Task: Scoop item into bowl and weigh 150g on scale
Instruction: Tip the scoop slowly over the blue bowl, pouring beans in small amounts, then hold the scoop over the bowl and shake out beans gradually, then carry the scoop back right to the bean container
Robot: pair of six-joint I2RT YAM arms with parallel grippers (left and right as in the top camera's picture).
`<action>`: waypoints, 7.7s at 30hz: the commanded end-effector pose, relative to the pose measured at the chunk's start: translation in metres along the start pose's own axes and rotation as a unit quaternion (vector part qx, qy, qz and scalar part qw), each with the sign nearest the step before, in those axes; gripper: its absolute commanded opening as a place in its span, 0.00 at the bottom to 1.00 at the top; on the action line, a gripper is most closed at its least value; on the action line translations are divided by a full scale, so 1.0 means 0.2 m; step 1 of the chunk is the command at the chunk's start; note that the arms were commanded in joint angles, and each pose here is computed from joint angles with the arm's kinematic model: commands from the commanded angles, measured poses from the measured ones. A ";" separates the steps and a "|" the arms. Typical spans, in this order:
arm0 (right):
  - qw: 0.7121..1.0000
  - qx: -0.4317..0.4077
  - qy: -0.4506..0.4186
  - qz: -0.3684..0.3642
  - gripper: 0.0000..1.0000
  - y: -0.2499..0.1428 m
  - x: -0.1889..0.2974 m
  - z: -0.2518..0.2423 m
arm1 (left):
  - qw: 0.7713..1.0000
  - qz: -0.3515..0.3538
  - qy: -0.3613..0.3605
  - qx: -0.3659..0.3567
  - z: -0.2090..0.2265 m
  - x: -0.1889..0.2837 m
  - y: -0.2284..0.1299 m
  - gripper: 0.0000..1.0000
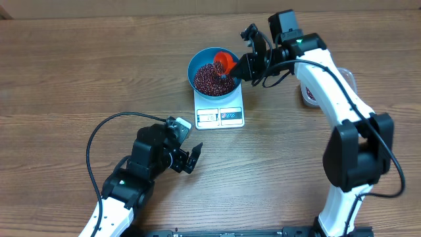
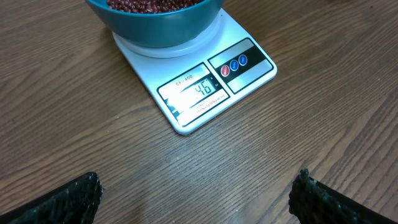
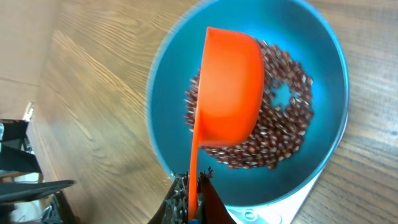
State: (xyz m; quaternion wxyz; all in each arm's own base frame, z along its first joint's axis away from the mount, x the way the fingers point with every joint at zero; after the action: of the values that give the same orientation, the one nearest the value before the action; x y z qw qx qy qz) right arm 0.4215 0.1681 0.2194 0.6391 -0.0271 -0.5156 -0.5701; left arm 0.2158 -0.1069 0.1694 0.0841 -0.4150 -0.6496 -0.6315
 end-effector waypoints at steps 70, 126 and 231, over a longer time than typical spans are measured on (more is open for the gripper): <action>0.990 0.077 -0.114 -0.011 0.04 0.09 0.15 0.22 | 1.000 0.003 -0.004 0.001 0.00 -0.01 -0.01 0.99; 0.978 0.110 -0.175 0.020 0.04 0.07 0.09 0.27 | 1.000 0.003 -0.004 0.001 0.00 -0.01 -0.01 1.00; 0.938 -0.195 -0.287 0.018 0.04 -0.61 1.19 -0.45 | 1.000 0.005 -0.004 0.001 0.00 -0.01 -0.02 1.00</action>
State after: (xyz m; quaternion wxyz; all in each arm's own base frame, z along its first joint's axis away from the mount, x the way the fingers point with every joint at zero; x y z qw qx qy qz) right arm 0.3475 -0.0949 0.2762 0.4690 -0.2957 -0.5420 -0.6316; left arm 0.2158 -0.1069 0.1694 0.0843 -0.4151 -0.6495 -0.6314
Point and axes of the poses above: each gripper's point midway between its finger pads, its own x axis back along the fingers, its own z axis along the line the jaws close on, y = z × x, the point moved 8 cm from there along x, back along the fingers, and after that the axes turned 12 degrees about x, right-handed, at the moved point
